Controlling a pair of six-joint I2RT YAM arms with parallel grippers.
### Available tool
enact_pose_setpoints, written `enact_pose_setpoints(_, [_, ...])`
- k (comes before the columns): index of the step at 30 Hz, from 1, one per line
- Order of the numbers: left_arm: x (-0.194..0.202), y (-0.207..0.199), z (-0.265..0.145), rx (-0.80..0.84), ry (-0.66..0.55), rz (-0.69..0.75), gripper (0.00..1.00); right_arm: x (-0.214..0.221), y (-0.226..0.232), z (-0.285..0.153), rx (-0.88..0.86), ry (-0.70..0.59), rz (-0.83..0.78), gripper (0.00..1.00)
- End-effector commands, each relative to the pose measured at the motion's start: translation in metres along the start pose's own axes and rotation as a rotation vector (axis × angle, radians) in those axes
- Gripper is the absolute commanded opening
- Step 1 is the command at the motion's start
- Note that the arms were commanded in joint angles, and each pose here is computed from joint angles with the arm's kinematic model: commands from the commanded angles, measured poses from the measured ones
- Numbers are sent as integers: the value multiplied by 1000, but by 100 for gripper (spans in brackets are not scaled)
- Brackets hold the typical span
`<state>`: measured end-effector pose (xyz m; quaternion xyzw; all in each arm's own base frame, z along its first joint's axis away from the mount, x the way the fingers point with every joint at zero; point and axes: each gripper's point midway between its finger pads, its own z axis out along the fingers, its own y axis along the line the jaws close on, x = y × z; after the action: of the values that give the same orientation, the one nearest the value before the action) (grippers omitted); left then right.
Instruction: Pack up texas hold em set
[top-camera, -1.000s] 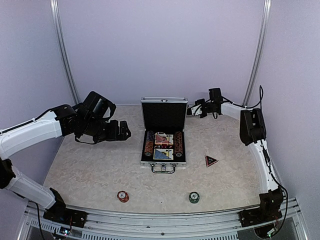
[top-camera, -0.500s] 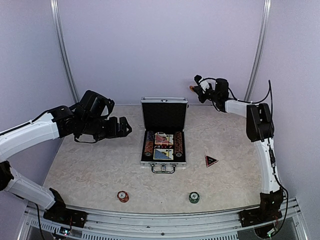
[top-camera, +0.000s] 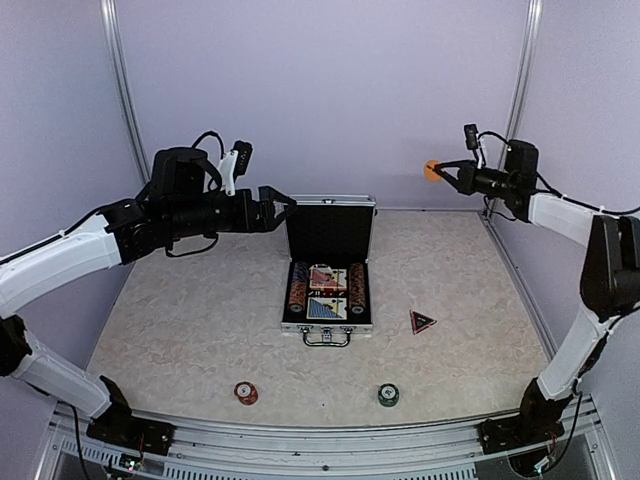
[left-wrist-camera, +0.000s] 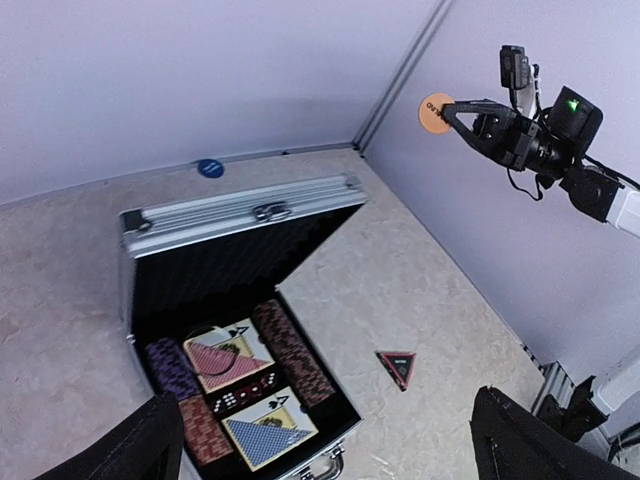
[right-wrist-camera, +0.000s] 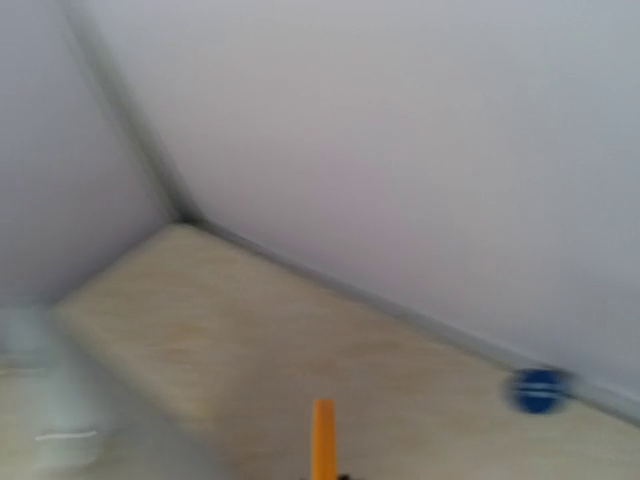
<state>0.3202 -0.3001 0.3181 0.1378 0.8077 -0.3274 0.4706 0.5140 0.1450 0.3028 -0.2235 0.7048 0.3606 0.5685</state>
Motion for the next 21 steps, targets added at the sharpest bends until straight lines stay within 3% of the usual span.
enact_pose_setpoints(1, [-12,-55,14,249,-55,128,99,8,97,-45,-216,66,105,0])
enact_pose_setpoints(10, [-11,-132,16,579,-83,203,99,-4,250,-113,-548,18,11,0])
enact_pose_setpoints(21, [18,-182,5,810,-11,230,94,20,321,-104,-727,77,5,0])
